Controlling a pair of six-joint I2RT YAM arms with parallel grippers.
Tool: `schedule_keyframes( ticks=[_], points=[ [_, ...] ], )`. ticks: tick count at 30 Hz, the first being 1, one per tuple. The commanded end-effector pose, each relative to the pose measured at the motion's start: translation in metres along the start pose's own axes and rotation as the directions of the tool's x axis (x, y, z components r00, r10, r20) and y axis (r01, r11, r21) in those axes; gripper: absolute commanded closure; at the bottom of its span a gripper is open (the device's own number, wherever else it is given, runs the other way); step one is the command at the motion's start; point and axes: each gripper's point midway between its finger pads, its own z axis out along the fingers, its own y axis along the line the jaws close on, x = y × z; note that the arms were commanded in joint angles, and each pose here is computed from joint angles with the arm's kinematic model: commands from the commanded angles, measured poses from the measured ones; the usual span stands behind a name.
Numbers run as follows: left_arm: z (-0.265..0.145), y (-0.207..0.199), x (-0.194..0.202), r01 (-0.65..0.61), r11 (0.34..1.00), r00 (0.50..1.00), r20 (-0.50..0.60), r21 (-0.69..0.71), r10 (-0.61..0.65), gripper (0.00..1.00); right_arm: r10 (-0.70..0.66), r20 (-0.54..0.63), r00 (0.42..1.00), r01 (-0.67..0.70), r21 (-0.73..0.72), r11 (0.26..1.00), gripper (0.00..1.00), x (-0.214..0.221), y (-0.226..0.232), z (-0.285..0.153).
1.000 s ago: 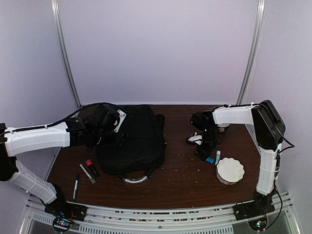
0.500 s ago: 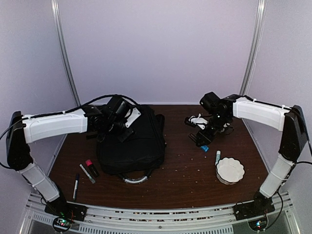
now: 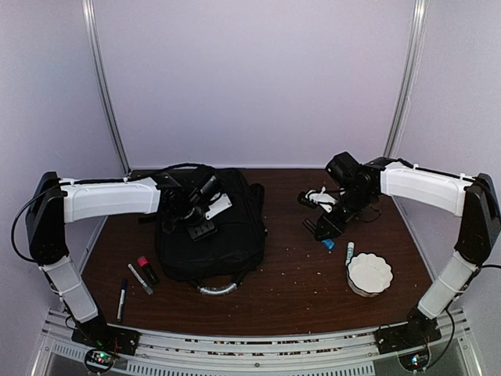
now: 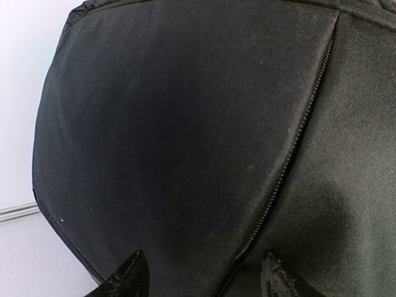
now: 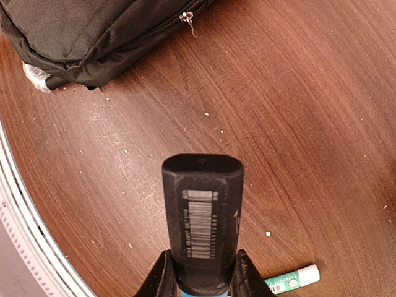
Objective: Pack the student bag
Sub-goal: Pick up the lower front pocket of the student bag, then place the pen in the lower front pocket of the bag.
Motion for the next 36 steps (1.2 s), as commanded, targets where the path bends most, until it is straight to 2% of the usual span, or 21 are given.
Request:
schedule_keyframes(
  ticks=[1, 3, 5, 9, 12, 16, 19, 22, 27, 36],
  points=[
    [0.006, 0.012, 0.010, -0.044, 0.995, 0.998, -0.057, -0.087, 0.039, 0.38, -0.025, 0.064, 0.998, 0.025, -0.004, 1.000, 0.90, -0.011, 0.003, -0.012],
    [0.011, 0.025, 0.017, -0.048, 0.983, 0.994, -0.102, -0.175, 0.030, 0.45, -0.035, 0.078, 0.996, 0.035, 0.003, 0.999, 0.91, -0.015, 0.003, -0.015],
    [0.011, 0.032, 0.017, -0.041, 0.976, 0.994, -0.109, -0.213, 0.018, 0.58, -0.046, 0.094, 0.995, 0.045, 0.016, 0.999, 0.91, -0.019, 0.002, -0.018],
    [-0.005, 0.047, -0.001, 0.021, 0.968, 0.999, -0.021, -0.252, -0.027, 0.84, -0.097, 0.121, 0.988, 0.094, 0.034, 0.995, 0.91, -0.027, 0.005, -0.029],
    [-0.017, 0.057, -0.016, 0.052, 0.962, 0.998, 0.042, -0.269, -0.042, 0.98, -0.144, 0.140, 0.980, 0.137, 0.053, 0.989, 0.92, -0.036, 0.011, -0.038],
    [-0.034, 0.064, -0.035, 0.085, 0.966, 0.991, 0.125, -0.243, -0.056, 1.00, -0.221, 0.152, 0.963, 0.211, 0.081, 0.974, 0.92, -0.048, 0.023, -0.045],
    [-0.050, 0.061, -0.050, 0.108, 0.980, 0.977, 0.198, -0.170, -0.073, 1.00, -0.331, 0.156, 0.930, 0.313, 0.132, 0.941, 0.92, -0.059, 0.039, -0.051],
    [-0.068, 0.054, -0.064, 0.119, 0.990, 0.956, 0.277, -0.073, -0.094, 1.00, -0.472, 0.164, 0.866, 0.443, 0.186, 0.877, 0.93, -0.071, 0.060, -0.056],
    [-0.087, 0.041, -0.080, 0.110, 0.992, 0.936, 0.328, 0.062, -0.125, 1.00, -0.669, 0.162, 0.726, 0.623, 0.258, 0.738, 0.93, -0.095, 0.102, -0.068],
    [-0.120, 0.022, -0.099, 0.116, 0.959, 0.883, 0.415, 0.260, -0.219, 1.00, -0.856, 0.139, 0.498, 0.752, 0.423, 0.506, 0.94, -0.153, 0.157, -0.055]
  ],
)
